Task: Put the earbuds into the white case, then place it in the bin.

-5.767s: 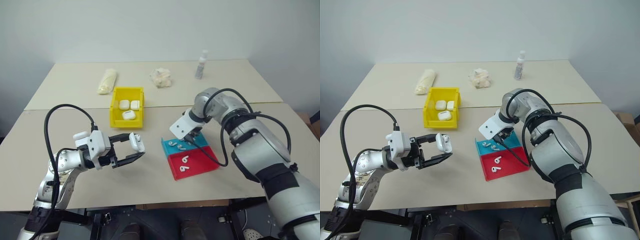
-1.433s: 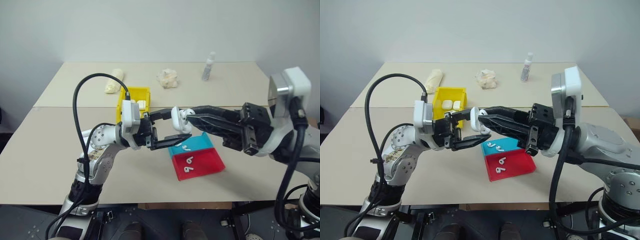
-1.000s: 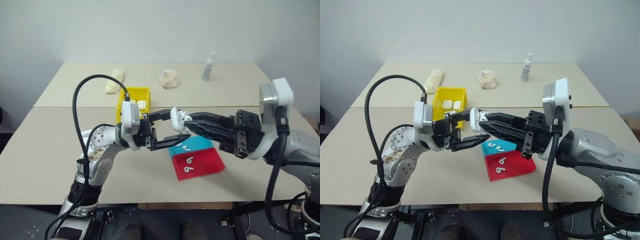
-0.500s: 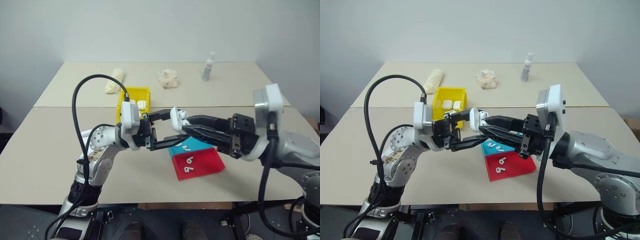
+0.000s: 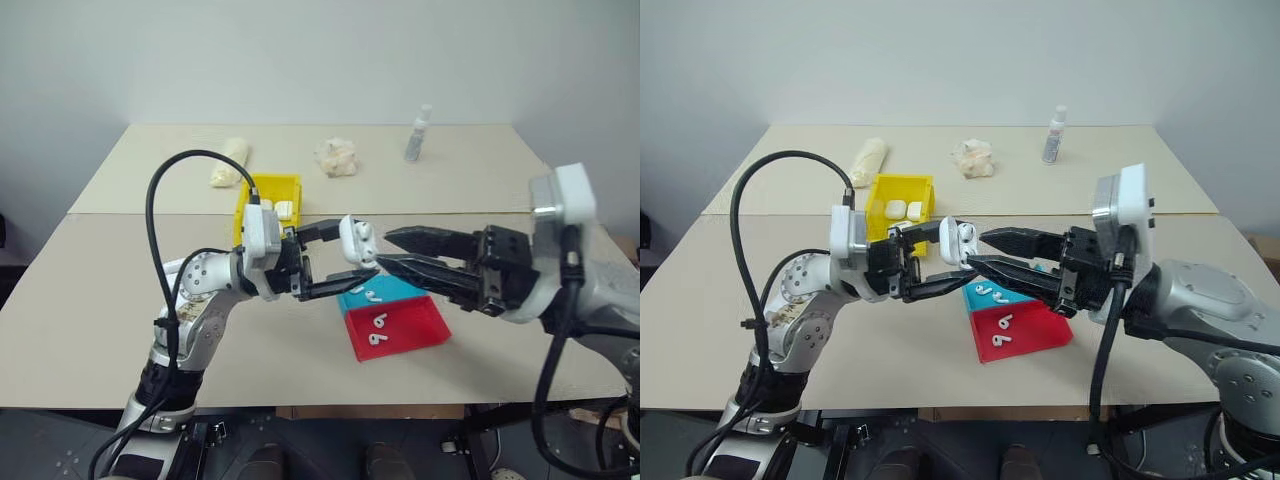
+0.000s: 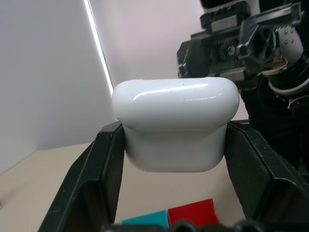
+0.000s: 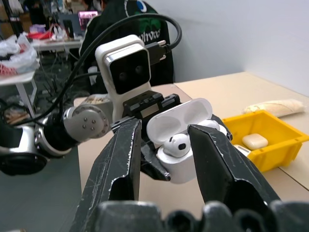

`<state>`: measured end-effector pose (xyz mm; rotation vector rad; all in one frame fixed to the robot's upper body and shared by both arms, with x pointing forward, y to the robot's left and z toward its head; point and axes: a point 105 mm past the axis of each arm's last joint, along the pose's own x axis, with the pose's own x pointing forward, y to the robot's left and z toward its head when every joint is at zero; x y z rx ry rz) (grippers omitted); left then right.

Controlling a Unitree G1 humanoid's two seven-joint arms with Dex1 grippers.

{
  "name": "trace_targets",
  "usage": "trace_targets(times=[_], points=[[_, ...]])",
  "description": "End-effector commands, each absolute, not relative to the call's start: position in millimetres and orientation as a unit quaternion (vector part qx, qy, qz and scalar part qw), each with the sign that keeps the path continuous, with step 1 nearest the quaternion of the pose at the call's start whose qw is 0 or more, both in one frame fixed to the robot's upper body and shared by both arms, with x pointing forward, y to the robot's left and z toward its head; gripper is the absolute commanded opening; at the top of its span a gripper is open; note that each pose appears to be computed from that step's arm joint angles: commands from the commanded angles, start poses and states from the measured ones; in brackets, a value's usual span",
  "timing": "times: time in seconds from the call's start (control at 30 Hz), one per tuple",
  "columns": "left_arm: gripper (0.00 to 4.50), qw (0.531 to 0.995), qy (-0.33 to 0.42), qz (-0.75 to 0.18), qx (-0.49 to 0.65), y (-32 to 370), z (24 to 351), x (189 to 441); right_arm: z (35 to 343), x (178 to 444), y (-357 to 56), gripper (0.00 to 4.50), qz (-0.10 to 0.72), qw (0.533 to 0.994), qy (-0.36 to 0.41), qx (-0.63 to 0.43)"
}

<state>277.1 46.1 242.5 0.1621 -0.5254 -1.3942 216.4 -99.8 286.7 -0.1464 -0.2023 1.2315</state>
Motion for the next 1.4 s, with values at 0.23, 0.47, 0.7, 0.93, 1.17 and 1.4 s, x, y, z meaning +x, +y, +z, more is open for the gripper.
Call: trace_targets(times=[0.23, 0.47, 0.7, 0.93, 1.17, 1.4], points=[[2.78, 0.736, -0.236, -0.627, 0.097, 25.1, 236.4, 285.9, 311.4, 224.4, -72.2, 0.69, 0.580, 0.778, -0.110, -0.214], [2.78, 0.738, -0.243, -0.622, 0.097, 17.3, 236.4, 287.5, 301.4, 236.8, -59.7, 0.04, 0.582, 0.761, -0.092, -0.272], [2.78, 0.735, -0.250, -0.623, 0.092, 16.9, 238.2, 284.1, 290.3, 244.7, -57.6, 0.04, 0.574, 0.749, -0.083, -0.320], [2.78, 0.731, -0.254, -0.626, 0.093, 24.1, 240.4, 281.2, 282.3, 251.1, -68.1, 0.04, 0.558, 0.752, -0.066, -0.344], [2.78, 0.734, -0.254, -0.622, 0.097, 27.3, 240.0, 282.4, 289.5, 250.0, -77.8, 0.04, 0.547, 0.759, -0.077, -0.345], [2.78, 0.739, -0.268, -0.612, 0.087, 33.5, 244.5, 283.4, 329.9, 240.4, -90.9, 0.04, 0.540, 0.779, -0.142, -0.283]])
